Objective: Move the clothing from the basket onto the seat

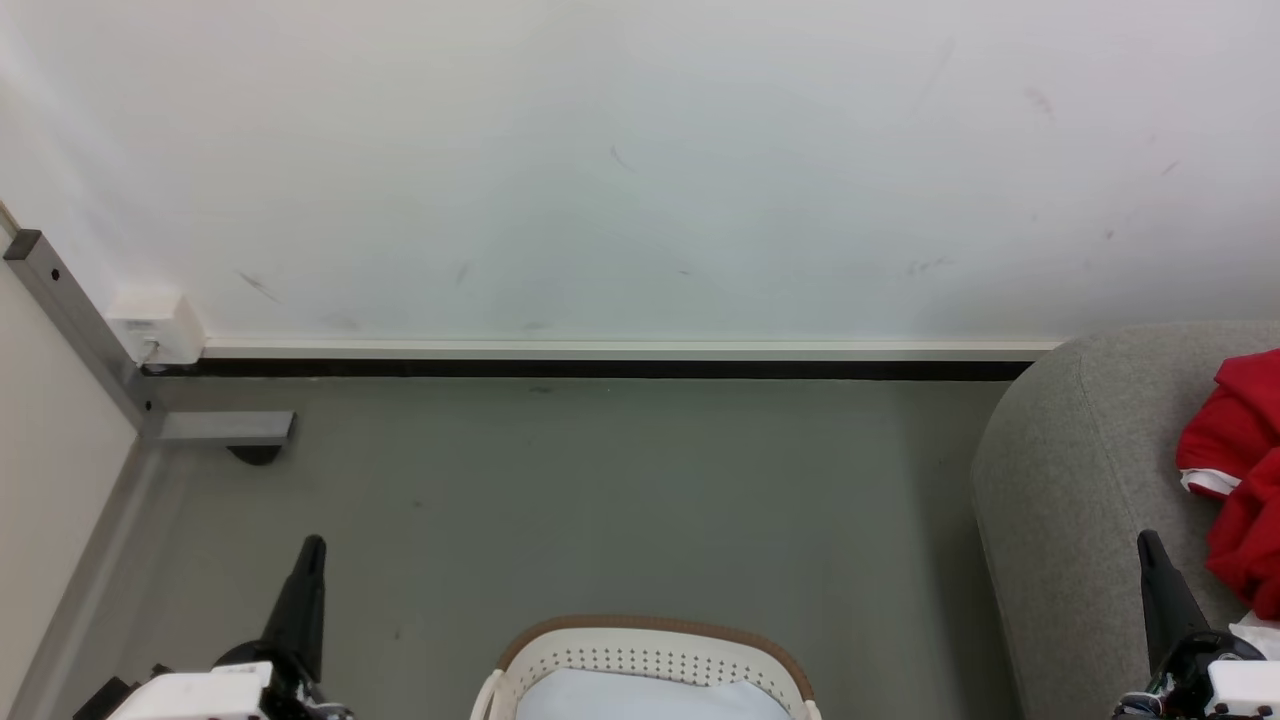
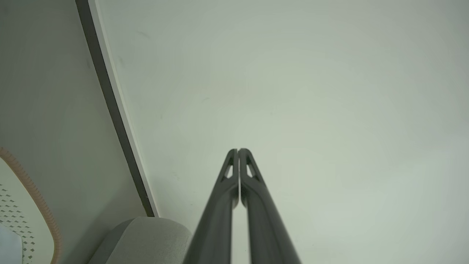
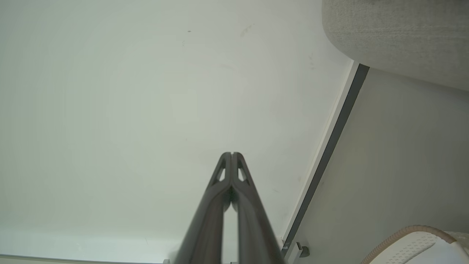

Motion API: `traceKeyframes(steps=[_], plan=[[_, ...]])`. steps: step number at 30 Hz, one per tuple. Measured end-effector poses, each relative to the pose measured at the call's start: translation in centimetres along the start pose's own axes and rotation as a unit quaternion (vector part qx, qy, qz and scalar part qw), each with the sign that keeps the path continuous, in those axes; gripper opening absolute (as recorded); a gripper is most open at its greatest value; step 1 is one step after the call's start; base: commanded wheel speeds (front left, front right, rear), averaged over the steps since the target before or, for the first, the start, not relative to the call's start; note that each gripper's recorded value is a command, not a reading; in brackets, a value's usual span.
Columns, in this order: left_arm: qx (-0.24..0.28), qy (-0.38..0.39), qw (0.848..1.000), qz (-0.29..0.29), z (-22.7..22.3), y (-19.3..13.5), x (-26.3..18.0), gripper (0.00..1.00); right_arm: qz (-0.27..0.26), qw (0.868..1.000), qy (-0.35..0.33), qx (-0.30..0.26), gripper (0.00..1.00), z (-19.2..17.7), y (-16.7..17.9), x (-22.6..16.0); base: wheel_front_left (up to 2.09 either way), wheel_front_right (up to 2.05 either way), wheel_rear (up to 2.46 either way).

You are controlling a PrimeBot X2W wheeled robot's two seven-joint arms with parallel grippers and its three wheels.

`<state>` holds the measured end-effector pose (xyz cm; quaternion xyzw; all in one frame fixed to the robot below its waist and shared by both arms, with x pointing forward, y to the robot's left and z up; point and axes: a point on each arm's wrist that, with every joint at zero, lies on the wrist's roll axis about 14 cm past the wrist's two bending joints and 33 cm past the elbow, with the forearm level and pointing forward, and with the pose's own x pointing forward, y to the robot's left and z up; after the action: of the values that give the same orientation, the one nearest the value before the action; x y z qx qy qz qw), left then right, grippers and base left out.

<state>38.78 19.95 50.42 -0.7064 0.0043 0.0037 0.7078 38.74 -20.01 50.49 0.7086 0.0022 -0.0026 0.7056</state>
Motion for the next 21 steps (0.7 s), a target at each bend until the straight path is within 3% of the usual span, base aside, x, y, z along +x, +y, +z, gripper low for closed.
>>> traceKeyframes(steps=[21], plan=[[0.000,0.000,1.000,0.000,0.00,0.00,0.01,0.00,0.000,1.000,0.000,0.001,0.00,0.00,-0.01,0.00,0.00,0.00,0.00]])
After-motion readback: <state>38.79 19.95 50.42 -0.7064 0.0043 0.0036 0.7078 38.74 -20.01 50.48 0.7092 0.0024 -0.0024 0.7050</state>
